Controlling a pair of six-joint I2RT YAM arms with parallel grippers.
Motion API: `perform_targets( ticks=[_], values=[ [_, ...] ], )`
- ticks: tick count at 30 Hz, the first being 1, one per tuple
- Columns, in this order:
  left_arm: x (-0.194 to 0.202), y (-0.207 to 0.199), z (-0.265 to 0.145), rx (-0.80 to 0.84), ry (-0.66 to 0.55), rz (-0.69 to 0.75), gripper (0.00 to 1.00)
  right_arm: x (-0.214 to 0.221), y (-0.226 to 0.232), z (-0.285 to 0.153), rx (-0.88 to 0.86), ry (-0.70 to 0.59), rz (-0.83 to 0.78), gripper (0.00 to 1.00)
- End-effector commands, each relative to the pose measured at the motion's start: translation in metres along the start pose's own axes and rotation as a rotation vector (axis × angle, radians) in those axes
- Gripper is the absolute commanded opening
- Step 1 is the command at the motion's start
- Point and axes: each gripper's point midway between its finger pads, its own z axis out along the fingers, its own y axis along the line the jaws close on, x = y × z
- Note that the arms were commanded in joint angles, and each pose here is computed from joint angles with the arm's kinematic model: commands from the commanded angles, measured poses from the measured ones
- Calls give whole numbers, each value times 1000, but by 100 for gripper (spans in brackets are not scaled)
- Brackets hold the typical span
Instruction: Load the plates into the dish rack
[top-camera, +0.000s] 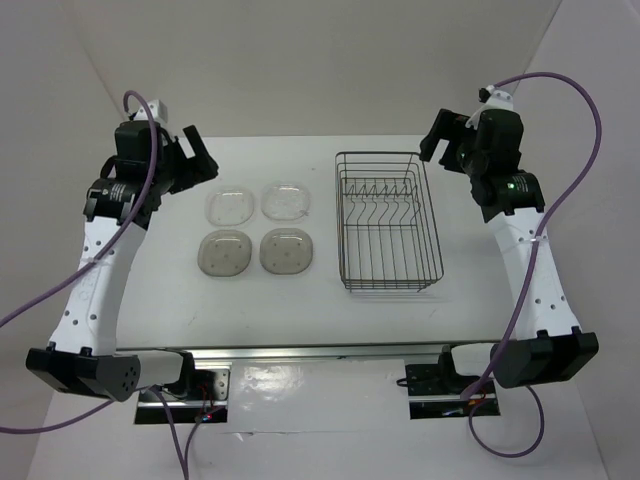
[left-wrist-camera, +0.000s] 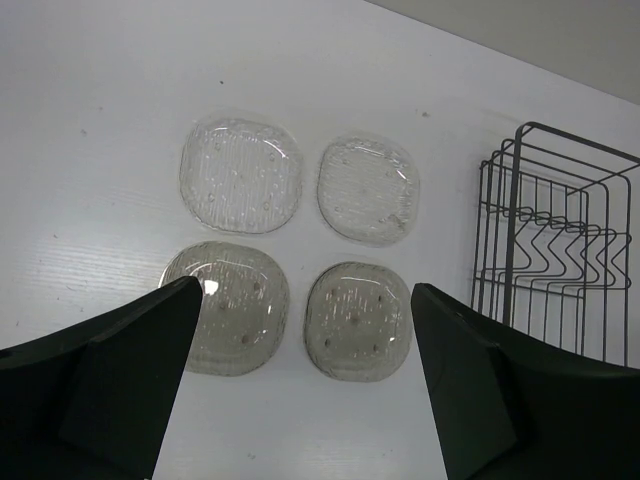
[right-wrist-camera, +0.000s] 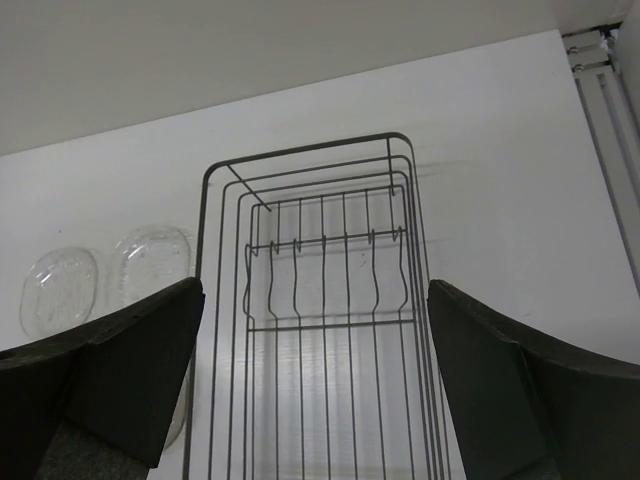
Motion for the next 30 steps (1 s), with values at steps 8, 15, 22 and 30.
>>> perform_targets(
  ticks=[8, 15, 22, 30],
  values=[
    [10, 5, 17, -1, 2, 17, 100, -13, 2, -1, -4, -73, 25, 100],
    [29, 27, 53, -63, 48, -11, 100, 18, 34, 7, -190, -13, 45, 100],
    [49, 69, 112, -156, 111, -74, 100, 77, 59, 17, -308, 69, 41, 100],
    [76, 102, 182, -243, 138, -30, 98, 136, 96, 19, -426, 158, -31, 100]
  ],
)
